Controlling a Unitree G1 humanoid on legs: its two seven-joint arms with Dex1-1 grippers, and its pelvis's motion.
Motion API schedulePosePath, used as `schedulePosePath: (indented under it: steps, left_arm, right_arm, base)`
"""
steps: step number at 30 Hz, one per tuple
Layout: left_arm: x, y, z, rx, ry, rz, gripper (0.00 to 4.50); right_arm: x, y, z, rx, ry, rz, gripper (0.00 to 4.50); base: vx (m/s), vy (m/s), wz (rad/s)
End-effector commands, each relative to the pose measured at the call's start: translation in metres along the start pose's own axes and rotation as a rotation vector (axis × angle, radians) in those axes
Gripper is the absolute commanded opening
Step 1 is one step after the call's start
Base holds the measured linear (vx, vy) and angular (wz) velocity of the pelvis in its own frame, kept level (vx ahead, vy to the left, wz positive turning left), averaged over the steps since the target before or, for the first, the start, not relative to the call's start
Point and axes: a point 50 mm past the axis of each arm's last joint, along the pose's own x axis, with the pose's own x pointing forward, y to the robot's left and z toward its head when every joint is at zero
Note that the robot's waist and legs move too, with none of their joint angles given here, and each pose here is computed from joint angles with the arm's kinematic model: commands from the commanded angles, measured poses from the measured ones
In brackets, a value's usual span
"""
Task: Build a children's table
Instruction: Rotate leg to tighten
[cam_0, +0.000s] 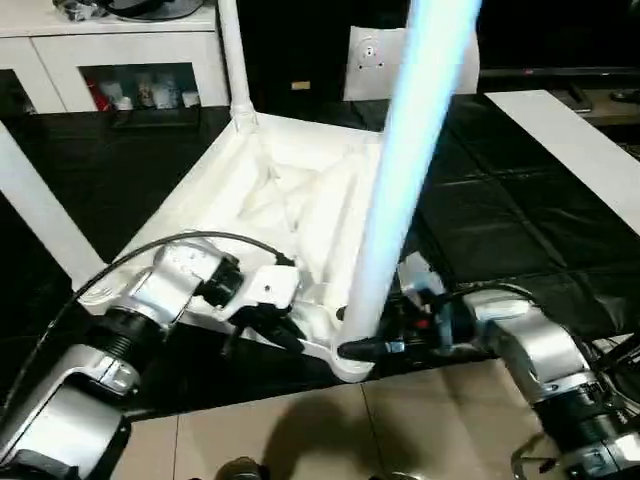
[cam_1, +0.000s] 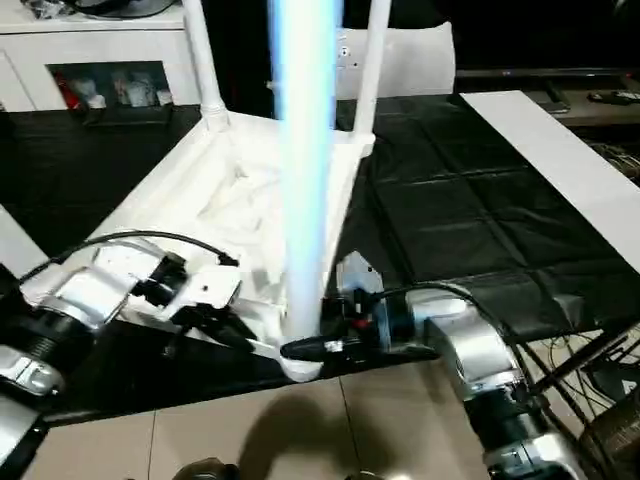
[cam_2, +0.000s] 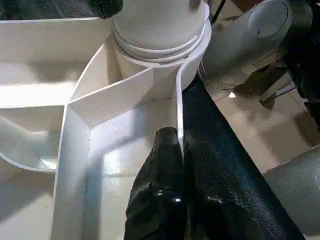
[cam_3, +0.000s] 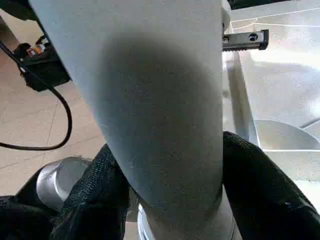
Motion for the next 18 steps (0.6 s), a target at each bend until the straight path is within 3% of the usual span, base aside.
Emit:
schedulePosePath:
  steps: [1, 6, 18]
  left_arm:
    - [0.0068, 0.0002, 0.0048, 0.035, 0.007, -0.041, 0.00]
    - [0.0056, 0.0001, 0.0037, 0.033, 0.011, -0.037, 0.00]
    - [0.0096, 0.0000, 0.0035, -0.025, -0.038, 0.026, 0.00]
  right_arm:
    - [-0.0007, -0.0012, 0.0090, -0.014, -0.016, 0.008, 2.32]
    - [-0.0007, 0.0005, 0.0077, -0.003, -0.016, 0.020, 2.11]
    - [0.0064, 0.0012, 0.0049, 0.028, -0.049, -0.042, 2.09]
  base:
    - [0.000, 0.000, 0.00]
    - [0.000, 0.000, 0.00]
    - [0.000, 0.000, 0.00]
